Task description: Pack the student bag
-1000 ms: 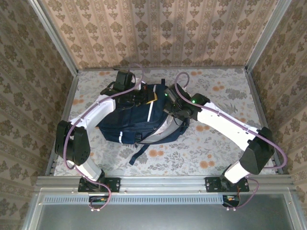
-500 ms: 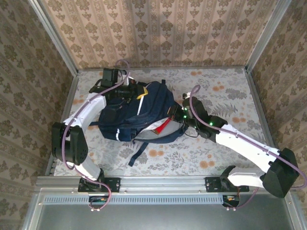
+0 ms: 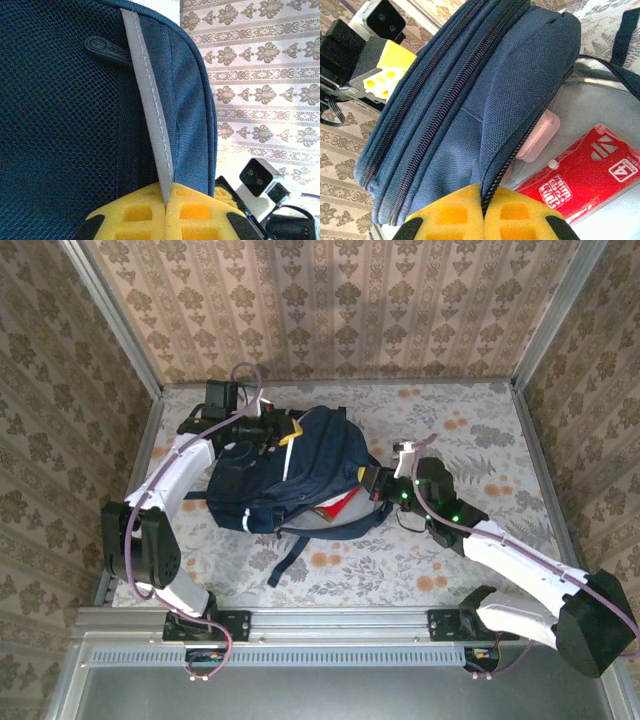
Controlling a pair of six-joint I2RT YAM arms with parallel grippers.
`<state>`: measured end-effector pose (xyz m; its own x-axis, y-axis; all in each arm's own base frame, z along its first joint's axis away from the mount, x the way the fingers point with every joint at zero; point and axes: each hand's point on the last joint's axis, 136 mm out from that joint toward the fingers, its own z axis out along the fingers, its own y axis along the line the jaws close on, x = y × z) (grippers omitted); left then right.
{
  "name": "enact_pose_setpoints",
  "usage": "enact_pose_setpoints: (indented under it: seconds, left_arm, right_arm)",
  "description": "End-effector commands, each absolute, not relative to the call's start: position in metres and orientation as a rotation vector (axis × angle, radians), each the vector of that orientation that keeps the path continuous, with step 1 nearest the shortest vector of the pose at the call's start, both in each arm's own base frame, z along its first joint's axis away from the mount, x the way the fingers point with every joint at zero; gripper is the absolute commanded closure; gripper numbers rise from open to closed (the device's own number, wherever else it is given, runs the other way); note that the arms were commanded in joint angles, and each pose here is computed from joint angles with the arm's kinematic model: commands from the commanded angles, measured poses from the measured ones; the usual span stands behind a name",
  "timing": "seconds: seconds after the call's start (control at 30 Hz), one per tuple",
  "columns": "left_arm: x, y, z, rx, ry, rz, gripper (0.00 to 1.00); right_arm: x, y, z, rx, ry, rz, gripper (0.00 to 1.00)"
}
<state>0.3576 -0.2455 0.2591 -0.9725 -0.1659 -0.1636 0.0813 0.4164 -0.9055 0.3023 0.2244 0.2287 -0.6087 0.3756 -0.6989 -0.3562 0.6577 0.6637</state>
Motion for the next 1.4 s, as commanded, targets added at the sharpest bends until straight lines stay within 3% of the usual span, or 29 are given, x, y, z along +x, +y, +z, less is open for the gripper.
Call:
enact_pose_setpoints:
  seconds: [0.0, 0.17, 0.37, 0.7, 0.83, 1.0, 1.23, 1.37]
  left_arm:
    - [0.393, -0.208, 0.311, -0.083, 2.230, -1.426, 1.00]
    - [0.393, -0.212, 0.318, -0.083, 2.208, -1.460, 1.00]
    - [0.391, -0.221, 0.325, -0.064, 2.188, -1.498, 1.00]
    - [0.396, -0.206, 0.346, -0.080, 2.143, -1.495, 1.00]
    - [0.395, -0.207, 0.346, -0.077, 2.140, -1.500, 1.00]
    - [0.395, -0.212, 0.334, -0.091, 2.159, -1.502, 1.00]
    - [0.394, -0.225, 0.318, -0.084, 2.193, -1.500, 1.00]
    - [0.395, -0.229, 0.313, -0.084, 2.205, -1.499, 1.00]
  right_arm:
    - [0.301, 0.210, 0.244, -0.031, 1.860, 1.032, 1.00]
    - [0.304, 0.212, 0.255, -0.066, 1.743, 1.102, 1.00]
    - [0.311, 0.237, 0.263, -0.173, 1.740, 1.195, 0.81]
    - [0.300, 0.240, 0.250, -0.328, 1.732, 1.129, 0.82]
    - [0.310, 0.232, 0.243, -0.295, 1.774, 1.064, 0.85]
    - [0.315, 0.243, 0.262, -0.149, 1.865, 1.133, 0.62]
    - [0.319, 0.239, 0.270, 0.164, 2.046, 0.953, 0.67]
    - [0.314, 0.245, 0.255, 0.279, 2.210, 0.843, 0.64]
